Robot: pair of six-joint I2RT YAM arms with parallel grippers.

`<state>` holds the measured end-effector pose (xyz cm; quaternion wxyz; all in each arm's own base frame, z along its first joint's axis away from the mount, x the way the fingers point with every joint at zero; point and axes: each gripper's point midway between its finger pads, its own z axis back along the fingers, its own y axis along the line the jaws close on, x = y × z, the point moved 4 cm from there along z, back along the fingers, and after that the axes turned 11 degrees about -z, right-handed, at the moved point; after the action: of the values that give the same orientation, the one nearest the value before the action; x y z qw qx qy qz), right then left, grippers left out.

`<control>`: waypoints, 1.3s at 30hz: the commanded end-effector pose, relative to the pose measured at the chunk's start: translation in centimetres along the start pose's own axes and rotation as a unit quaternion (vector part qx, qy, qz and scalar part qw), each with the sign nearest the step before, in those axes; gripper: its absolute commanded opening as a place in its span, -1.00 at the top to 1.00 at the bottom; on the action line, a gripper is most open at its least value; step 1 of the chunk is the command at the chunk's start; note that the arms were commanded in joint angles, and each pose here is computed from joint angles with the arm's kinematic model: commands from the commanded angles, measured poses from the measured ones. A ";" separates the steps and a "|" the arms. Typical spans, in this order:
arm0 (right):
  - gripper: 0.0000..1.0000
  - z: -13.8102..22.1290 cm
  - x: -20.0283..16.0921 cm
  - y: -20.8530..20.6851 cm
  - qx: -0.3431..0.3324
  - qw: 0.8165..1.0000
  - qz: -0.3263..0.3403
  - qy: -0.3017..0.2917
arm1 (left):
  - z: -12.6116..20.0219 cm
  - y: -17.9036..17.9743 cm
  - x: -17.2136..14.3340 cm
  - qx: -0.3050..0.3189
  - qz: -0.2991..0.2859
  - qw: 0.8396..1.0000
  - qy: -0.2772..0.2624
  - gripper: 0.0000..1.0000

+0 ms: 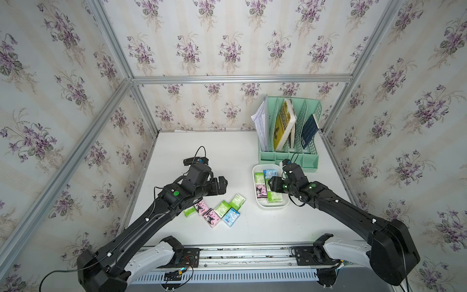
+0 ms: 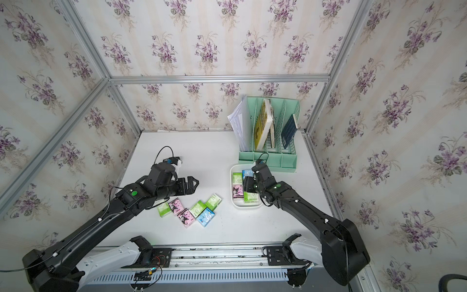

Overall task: Put the pocket tissues into the storage box
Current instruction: Place the pocket tissues in the storage box, then pick up the pocket tissues from the center of the board.

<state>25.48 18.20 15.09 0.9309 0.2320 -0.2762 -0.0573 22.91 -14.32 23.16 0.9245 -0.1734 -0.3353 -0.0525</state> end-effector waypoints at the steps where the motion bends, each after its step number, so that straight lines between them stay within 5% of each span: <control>1: -0.38 -0.3 -0.1 3.8 0.046 0.998 0.050 -0.006 | 0.7 2.3 -0.8 0.023 0.030 0.999 0.019 -0.98; 11: -0.41 -4.4 -4.3 14.9 0.147 0.968 0.181 0.096 | 3.7 7.8 -2.0 0.061 0.095 0.993 0.017 -0.98; 19: -0.42 -7.8 -7.8 21.5 0.213 0.944 0.187 0.167 | 5.2 10.8 -2.9 0.087 0.148 0.985 0.022 -0.98; 26: -0.41 -12.7 -13.5 23.4 0.185 0.928 0.214 0.242 | 6.1 12.1 -3.4 0.094 0.169 0.981 0.014 -0.98; 39: -0.35 -15.4 -15.8 23.8 0.148 0.925 0.227 0.268 | 6.9 13.7 -4.2 0.096 0.197 0.976 0.009 -0.98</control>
<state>20.15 49.37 7.58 0.9070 0.3193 -0.0757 0.2638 18.70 1.18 21.59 0.9307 -0.1329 -0.2934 0.1736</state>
